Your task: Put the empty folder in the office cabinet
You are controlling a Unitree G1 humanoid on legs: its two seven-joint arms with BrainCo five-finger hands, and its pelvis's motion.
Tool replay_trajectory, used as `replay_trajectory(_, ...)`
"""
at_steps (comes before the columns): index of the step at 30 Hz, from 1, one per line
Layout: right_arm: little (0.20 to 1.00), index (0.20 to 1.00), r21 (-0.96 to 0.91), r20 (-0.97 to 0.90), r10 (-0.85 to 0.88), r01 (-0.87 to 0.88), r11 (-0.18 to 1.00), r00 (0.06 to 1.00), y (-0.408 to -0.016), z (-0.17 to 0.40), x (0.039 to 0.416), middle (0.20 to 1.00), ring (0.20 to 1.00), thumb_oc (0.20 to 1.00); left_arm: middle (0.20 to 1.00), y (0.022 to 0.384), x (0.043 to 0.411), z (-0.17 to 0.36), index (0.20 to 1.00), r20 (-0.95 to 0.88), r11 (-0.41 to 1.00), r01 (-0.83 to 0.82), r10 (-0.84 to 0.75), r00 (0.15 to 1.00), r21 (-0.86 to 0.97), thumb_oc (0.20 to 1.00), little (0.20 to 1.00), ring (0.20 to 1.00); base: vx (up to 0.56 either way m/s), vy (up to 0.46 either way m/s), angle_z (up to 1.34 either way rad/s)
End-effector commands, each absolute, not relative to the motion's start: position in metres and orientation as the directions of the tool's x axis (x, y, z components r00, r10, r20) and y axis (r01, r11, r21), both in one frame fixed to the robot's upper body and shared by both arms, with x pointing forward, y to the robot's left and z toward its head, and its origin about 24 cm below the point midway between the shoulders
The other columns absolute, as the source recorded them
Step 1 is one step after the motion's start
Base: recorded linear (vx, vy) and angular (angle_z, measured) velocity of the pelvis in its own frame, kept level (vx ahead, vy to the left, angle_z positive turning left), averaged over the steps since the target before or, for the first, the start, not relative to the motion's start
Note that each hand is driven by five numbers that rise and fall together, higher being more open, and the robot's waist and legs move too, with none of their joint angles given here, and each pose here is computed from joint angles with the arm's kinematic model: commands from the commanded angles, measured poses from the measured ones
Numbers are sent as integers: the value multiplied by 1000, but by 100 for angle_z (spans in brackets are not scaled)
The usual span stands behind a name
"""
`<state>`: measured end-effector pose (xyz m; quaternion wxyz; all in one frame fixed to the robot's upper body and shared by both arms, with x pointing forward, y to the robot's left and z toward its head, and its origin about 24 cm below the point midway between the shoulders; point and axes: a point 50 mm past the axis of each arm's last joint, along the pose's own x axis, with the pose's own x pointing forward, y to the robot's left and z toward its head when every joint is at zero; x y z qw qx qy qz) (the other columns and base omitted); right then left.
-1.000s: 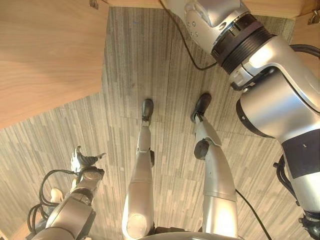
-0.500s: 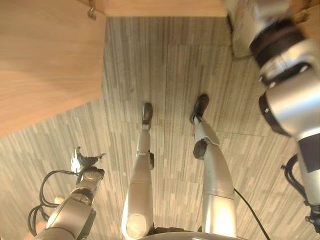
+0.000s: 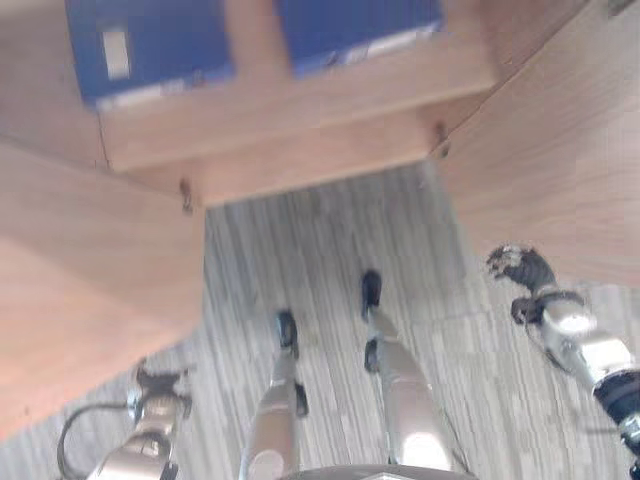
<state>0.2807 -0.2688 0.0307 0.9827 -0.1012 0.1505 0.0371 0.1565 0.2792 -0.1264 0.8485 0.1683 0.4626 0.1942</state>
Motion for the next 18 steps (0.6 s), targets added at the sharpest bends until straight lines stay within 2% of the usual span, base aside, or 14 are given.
replay_trajectory(1, 200, 200, -100, -134, 178, -192, 976, 975, -205, 60, 330, 200, 200, 200, 1000, 274, 148, -133, 1000, -749, 872, -127, 474, 462, 473, 1000, 1000, 1000, -17, 50, 1)
replay_trajectory(7, 200, 200, 23, -332, 110, -109, 994, 937, -195, -10, 293, 200, 200, 200, 1000, 245, 130, -148, 1000, -810, 909, -64, 397, 431, 411, 1000, 1000, 1000, -14, 52, 21)
replay_trajectory(13, 200, 200, 101, -406, 66, -28, 995, 912, -197, -35, 274, 200, 200, 200, 1000, 242, 117, -153, 1000, -830, 915, -57, 387, 402, 399, 1000, 1000, 1000, -50, 57, 19)
replay_trajectory(18, 200, 200, 190, -490, -16, 125, 974, 871, -204, -63, 248, 200, 200, 200, 1000, 243, 97, -158, 1000, -850, 915, -74, 396, 347, 396, 1000, 1000, 1000, -103, 59, -5)
